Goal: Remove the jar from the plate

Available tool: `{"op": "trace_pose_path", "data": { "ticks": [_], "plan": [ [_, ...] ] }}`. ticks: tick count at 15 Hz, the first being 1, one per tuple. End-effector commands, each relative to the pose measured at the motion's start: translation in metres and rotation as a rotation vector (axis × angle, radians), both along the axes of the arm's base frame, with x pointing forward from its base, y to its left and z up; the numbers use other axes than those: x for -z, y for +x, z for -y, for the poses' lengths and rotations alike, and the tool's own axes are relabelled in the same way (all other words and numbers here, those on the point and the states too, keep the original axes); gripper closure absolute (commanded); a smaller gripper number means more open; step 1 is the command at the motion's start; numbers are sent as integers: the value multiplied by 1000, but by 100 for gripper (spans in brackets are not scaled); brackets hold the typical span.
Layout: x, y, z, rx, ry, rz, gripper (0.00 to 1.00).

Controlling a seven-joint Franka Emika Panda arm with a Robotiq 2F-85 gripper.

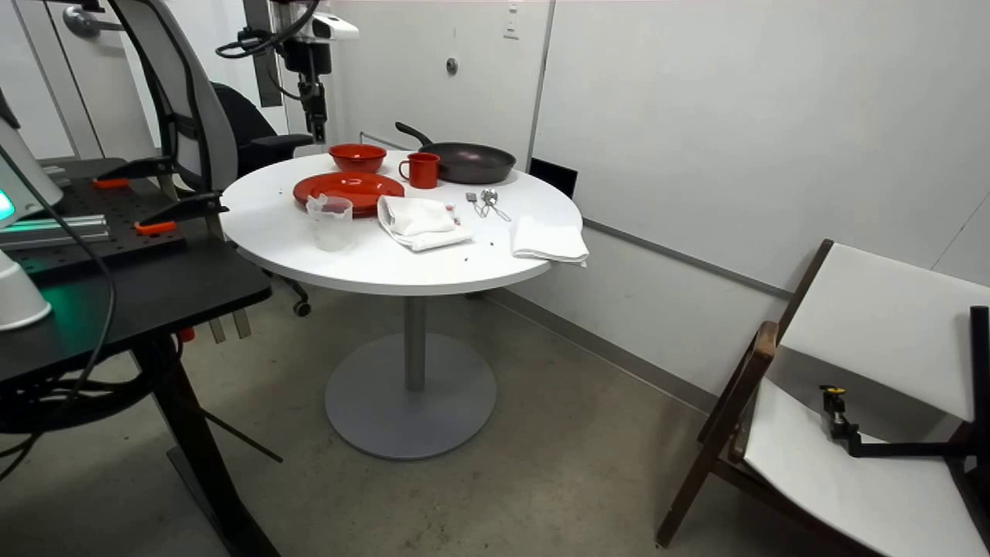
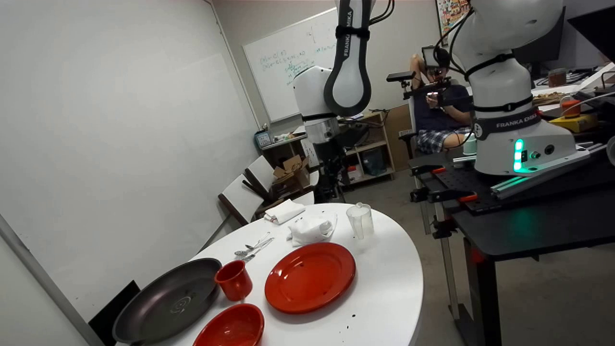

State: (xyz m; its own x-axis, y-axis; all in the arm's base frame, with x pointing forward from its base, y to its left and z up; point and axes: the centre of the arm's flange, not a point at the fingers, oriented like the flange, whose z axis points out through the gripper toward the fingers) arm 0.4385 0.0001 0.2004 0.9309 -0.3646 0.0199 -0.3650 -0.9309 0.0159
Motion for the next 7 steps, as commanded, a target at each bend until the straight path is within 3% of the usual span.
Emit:
{"op": "trace_pose_path", "data": {
  "ticks": [1, 3, 4, 7],
  "plan": [
    [-22, -25, -4, -200, -8, -20, 0],
    [-20, -29, -6, -306, -13, -24, 0],
    [-11, -16, -10, -208, -11, -14, 0],
    [-12, -21, -11, -271, -9, -17, 0]
  ]
}}
